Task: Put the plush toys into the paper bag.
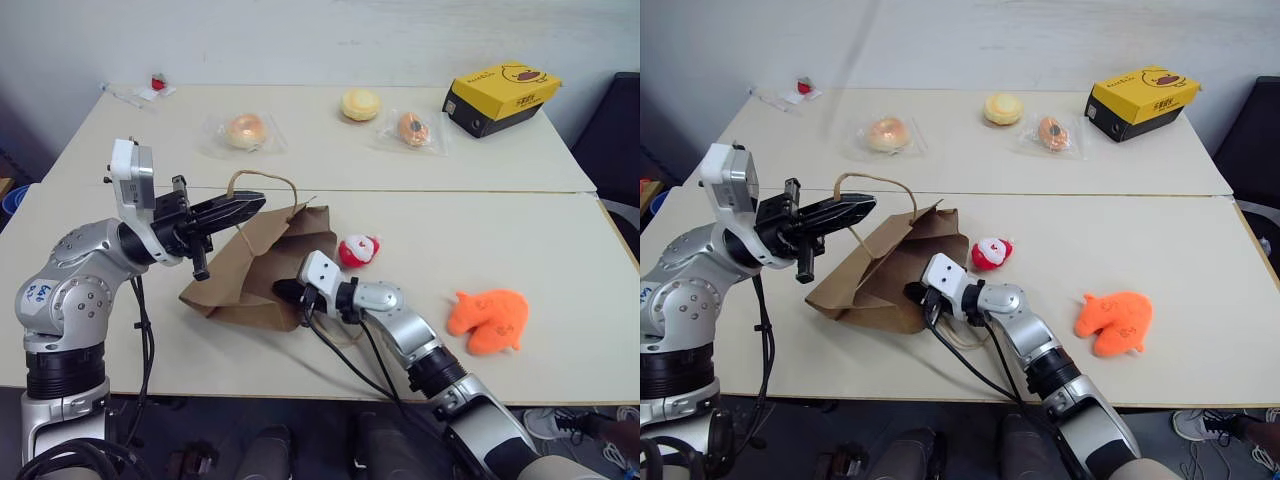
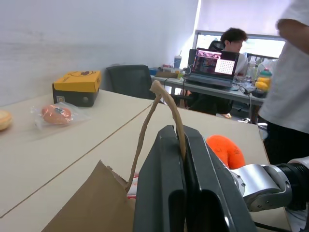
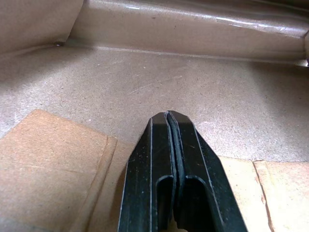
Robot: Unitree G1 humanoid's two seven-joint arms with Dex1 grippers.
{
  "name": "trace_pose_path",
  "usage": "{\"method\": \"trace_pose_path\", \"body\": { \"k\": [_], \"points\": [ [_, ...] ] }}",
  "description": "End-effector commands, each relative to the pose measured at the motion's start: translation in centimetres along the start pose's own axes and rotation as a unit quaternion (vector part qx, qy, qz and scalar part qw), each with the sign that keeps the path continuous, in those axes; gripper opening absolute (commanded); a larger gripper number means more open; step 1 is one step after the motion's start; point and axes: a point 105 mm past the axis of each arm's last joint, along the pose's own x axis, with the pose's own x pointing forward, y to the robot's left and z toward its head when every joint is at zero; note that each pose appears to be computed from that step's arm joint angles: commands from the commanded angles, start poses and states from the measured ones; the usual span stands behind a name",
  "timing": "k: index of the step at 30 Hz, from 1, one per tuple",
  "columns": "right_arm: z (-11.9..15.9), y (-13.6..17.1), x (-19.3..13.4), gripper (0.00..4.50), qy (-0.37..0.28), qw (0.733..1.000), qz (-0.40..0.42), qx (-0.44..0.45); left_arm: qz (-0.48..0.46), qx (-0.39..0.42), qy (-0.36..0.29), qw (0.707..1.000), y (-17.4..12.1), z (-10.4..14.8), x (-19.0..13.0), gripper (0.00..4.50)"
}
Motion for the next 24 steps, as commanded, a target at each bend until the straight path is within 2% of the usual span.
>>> {"method": "trace_pose_path", "body": {
  "k": [1, 5, 9, 12, 17, 20, 24],
  "points": [
    [-1.9, 0.1, -0.4, 0.03, 0.04, 0.999, -0.002, 0.023, 0.001, 0.027, -0.016, 1.0, -0.4, 1.8, -0.2, 0.0],
    [-0.3, 0.2, -0.4, 0.03, 0.018, 1.0, 0.005, 0.019, 0.008, 0.015, -0.03, 0.999, -0.6, 1.9, -0.5, 0.0],
    [3.5, 0.4, -0.4, 0.03, -0.068, 0.997, 0.015, 0.028, -0.002, 0.011, -0.017, 1.0, -1.2, 1.0, -0.3, 0.0],
    [5.0, 0.2, -1.1, 0.56, -0.091, 0.995, 0.018, 0.026, -0.01, 0.007, -0.013, 1.0, -1.7, 0.5, 0.1, 0.0],
    [7.2, -0.4, -3.3, 2.27, -0.129, 0.991, 0.021, 0.005, -0.028, 0.005, 0.002, 1.0, -2.4, -0.1, 0.3, 0.0],
    [8.6, -1.0, -7.0, 3.29, -0.143, 0.989, 0.029, -0.005, -0.04, -0.001, 0.008, 0.999, -2.9, -0.2, 0.4, 0.0],
    [8.6, 0.0, -12.8, 4.49, -0.143, 0.988, 0.052, -0.02, -0.047, -0.004, 0.015, 0.999, -3.1, -0.6, 0.7, 0.0]
  ]
}}
